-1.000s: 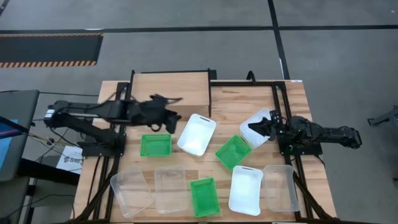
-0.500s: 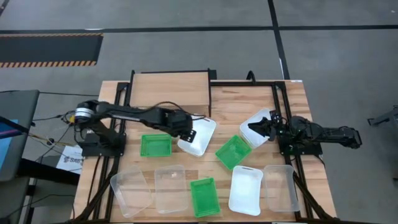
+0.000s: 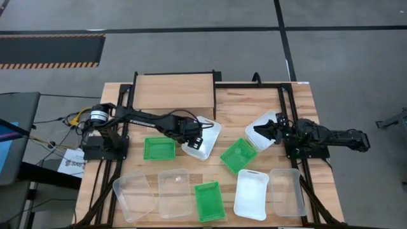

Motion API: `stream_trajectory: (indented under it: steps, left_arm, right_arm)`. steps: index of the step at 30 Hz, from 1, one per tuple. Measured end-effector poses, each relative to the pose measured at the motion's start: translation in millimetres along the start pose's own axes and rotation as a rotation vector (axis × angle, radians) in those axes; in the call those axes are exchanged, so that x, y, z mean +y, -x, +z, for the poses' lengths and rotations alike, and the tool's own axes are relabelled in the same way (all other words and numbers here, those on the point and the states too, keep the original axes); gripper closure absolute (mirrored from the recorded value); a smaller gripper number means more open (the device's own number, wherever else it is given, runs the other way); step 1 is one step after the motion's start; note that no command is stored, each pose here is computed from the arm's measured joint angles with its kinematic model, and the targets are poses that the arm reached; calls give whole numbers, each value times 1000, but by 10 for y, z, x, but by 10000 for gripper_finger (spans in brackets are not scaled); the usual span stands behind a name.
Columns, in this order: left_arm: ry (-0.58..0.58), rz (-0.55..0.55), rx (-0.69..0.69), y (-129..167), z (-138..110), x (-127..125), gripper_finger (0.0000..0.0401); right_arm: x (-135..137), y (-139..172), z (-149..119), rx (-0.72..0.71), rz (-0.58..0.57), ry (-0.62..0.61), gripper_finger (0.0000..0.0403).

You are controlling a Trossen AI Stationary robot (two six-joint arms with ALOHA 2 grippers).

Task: Stack baskets on shelf by color
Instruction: Put the top left white bin on the shelf

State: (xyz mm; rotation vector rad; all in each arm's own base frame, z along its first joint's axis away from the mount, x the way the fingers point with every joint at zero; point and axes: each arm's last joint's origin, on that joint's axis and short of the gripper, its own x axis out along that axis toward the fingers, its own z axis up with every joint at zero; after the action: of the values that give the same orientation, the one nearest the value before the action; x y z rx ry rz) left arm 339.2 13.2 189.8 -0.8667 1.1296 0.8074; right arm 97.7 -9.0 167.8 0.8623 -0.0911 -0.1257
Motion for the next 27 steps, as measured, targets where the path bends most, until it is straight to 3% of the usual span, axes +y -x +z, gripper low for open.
stream_trajectory:
  steps: [9,21,27]
  left_arm:
    - [62,-25,21,-3,30,1,385]
    - [101,-213,100,17,47,-136,401]
    - [96,-268,122,239,61,-226,401]
  right_arm:
    - [0,0,0,0,0,0,236]
    - [0,0,0,0,0,0,238]
    - [-2,0,-2,2,-2,1,243]
